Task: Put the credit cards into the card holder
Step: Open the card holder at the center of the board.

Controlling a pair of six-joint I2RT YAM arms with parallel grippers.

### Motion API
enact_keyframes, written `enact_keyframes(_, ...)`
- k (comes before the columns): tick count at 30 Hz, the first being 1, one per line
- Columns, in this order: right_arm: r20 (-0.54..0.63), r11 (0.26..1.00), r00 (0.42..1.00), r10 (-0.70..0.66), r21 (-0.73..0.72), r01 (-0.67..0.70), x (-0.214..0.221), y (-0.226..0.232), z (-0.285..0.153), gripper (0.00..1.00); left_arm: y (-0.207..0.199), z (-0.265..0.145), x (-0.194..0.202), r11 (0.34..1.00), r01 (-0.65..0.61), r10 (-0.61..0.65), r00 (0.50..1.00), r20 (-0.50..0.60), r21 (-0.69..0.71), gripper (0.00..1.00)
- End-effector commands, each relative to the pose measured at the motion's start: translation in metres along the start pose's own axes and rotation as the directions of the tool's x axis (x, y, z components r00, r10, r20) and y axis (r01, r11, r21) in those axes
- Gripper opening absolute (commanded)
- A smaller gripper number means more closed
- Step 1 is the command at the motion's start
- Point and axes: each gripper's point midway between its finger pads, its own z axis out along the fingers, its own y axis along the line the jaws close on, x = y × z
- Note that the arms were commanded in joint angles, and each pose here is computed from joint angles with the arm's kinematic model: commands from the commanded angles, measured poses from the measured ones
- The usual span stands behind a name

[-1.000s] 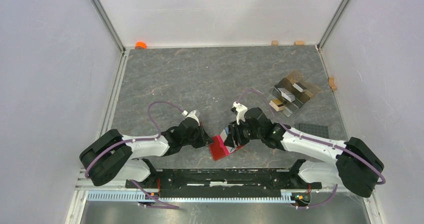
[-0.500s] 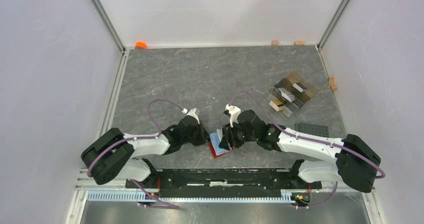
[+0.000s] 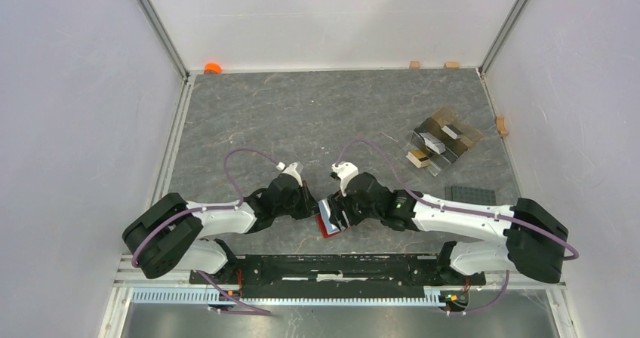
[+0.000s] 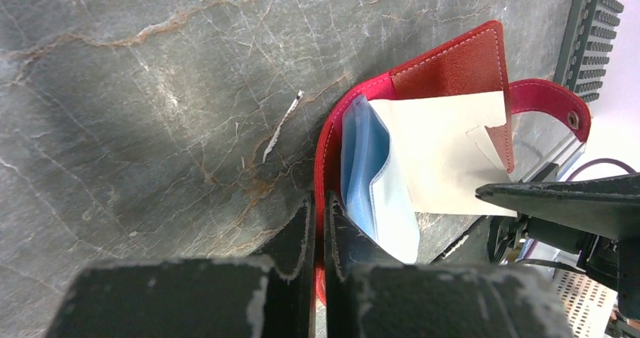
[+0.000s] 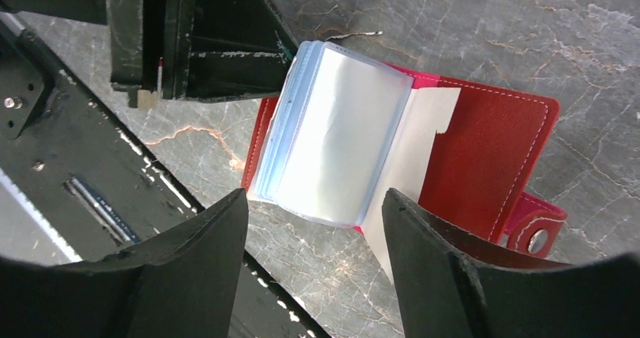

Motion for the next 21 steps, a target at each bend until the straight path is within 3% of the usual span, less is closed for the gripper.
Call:
enact_keyframes(1, 0.048, 0.995, 0.999, -0.026, 0.098, 0.021, -0.016, -0.008, 0.005, 0.71, -0.018, 0.001, -0.013, 0.997, -0.05, 0.047, 0.998, 0.034, 0.066, 0.02)
enact_keyframes(21, 0.01, 0.987, 0.998, -0.057, 0.152, 0.055, -0.004, -0.003, 0.028, 0.79, -0.018, -0.001, -0.012, 0.996, -0.05, 0.047, 0.998, 0.037, 0.071, 0.02)
